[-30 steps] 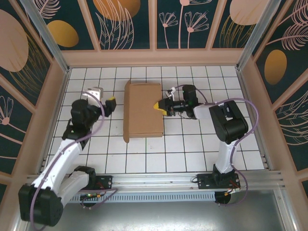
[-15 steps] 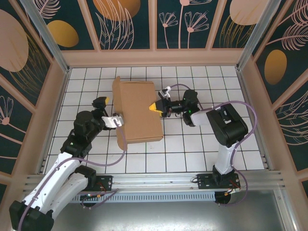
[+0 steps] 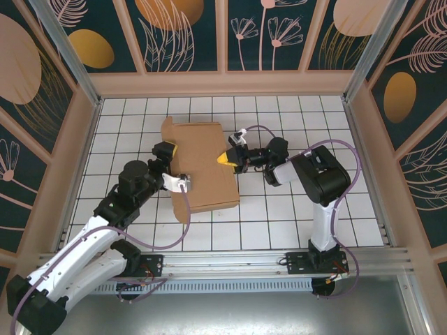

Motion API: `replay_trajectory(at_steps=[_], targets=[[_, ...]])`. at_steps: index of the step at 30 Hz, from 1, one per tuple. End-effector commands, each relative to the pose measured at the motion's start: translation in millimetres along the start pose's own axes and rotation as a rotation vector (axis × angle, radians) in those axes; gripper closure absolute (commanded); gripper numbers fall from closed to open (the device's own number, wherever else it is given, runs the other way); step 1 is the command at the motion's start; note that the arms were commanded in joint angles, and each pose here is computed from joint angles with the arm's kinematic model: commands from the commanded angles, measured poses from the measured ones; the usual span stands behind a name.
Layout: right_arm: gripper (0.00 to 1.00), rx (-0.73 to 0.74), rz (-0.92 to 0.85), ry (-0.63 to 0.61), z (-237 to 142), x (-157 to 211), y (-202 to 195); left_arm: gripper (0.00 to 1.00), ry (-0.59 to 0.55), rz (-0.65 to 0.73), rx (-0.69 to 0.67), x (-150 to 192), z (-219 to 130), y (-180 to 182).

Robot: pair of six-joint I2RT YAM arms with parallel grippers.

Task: Fold the paper box

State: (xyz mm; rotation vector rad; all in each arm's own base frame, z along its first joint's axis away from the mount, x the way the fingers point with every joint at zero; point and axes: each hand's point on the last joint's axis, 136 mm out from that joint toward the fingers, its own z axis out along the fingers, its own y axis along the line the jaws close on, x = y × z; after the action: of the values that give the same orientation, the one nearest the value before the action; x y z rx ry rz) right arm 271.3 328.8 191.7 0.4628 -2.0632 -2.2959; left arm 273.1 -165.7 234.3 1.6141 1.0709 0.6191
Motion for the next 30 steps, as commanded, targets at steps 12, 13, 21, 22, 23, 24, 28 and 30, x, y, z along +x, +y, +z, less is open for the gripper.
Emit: replay_trajectory(at_steps=[12, 13, 21, 22, 23, 24, 28, 30], targets=[[0.61, -0.041, -0.02, 0.048, 17, 20, 22, 0.02, -0.057, 0.211, 0.117, -13, -4, -33], [0.62, -0.041, -0.016, 0.047, 17, 20, 23, 0.01, -0.065, 0.192, 0.103, -15, -5, -30], [0.68, 0.042, -0.012, 0.015, 19, 12, 25, 0.34, -0.133, 0.013, -0.064, -28, -15, -5], [0.69, 0.064, -0.021, 0.011, 19, 10, 25, 0.43, -0.136, 0.001, -0.073, -29, -16, -3], [0.69, 0.091, -0.029, 0.008, 20, 8, 25, 0.45, -0.142, 0.003, -0.073, -29, -17, -4], [0.69, 0.118, -0.034, 0.005, 20, 6, 25, 0.45, -0.146, 0.017, -0.067, -30, -17, -6], [0.69, 0.169, -0.053, 0.001, 21, -2, 31, 0.44, -0.167, 0.053, -0.068, -33, -20, -8], [0.69, 0.163, -0.054, 0.024, 28, 3, 37, 0.36, -0.179, 0.068, -0.088, -35, -24, -3]])
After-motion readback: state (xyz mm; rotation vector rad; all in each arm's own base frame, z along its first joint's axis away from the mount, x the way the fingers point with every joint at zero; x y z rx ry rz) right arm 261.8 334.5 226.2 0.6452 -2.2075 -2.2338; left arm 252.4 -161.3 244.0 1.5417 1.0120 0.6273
